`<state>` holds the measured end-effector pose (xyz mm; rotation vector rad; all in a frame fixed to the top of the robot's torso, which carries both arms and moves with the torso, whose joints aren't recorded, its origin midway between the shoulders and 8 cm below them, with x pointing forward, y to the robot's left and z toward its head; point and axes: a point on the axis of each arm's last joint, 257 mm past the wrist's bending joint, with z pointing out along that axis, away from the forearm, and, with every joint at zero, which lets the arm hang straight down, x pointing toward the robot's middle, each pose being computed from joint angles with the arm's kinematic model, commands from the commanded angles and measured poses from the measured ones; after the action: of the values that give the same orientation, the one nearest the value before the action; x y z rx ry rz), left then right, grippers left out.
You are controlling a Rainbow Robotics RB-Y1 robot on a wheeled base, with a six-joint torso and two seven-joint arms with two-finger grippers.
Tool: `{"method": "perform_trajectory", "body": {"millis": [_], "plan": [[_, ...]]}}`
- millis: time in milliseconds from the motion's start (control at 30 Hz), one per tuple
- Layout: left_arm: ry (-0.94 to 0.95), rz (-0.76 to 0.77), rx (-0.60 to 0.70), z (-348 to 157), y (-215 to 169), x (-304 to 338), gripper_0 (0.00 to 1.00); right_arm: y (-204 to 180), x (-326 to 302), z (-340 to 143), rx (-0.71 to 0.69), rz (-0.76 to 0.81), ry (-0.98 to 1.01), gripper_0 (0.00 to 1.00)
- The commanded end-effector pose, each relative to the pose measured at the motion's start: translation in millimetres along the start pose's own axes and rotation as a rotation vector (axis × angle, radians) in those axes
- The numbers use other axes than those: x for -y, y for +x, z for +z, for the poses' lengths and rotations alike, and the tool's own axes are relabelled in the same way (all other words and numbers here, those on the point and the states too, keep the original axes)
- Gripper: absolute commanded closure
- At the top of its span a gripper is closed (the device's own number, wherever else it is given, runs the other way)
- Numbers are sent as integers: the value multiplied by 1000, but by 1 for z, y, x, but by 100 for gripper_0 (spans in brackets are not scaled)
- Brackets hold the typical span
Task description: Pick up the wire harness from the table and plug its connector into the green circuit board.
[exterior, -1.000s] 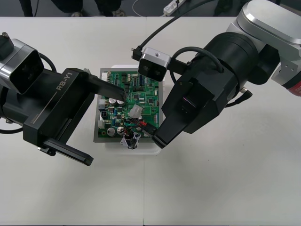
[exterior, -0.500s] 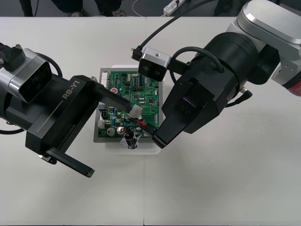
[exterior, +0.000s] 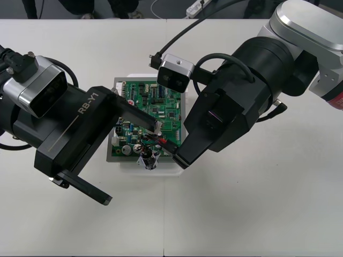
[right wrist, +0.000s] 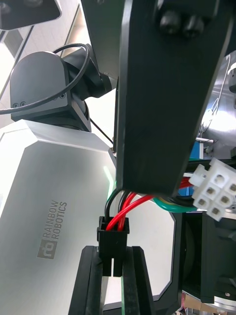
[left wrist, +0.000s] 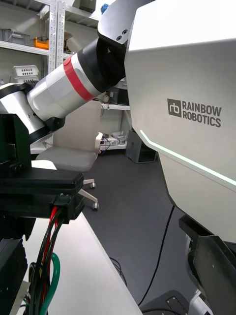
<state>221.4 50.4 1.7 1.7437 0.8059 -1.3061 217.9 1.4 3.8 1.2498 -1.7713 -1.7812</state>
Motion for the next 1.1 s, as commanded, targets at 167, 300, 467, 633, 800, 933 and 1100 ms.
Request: {"method": "perform_trajectory", "body": {"millis": [167, 300, 467, 633, 800, 933, 1100], "plan": [[-12, 46, -33, 11, -11, -12, 0, -4, -13, 10, -44, -37, -5, 100], [-25, 60, -55, 11, -9, -19, 0, -3, -14, 10, -45, -38, -6, 100], [-29, 61, -52, 11, -11, -23, 0, -3, -13, 10, -44, -37, -3, 100], [-25, 60, -53, 12, -12, -27, 0, -3, -14, 10, -45, -38, -6, 100], [-18, 49, -54, 12, -11, -33, 0, -3, -13, 10, -45, -36, -7, 100], [-17, 43, -58, 12, -11, -36, 0, -3, -13, 10, -46, -36, -6, 100], [-15, 34, -60, 12, -9, -42, 0, -3, -14, 11, -48, -39, -7, 100]]}}
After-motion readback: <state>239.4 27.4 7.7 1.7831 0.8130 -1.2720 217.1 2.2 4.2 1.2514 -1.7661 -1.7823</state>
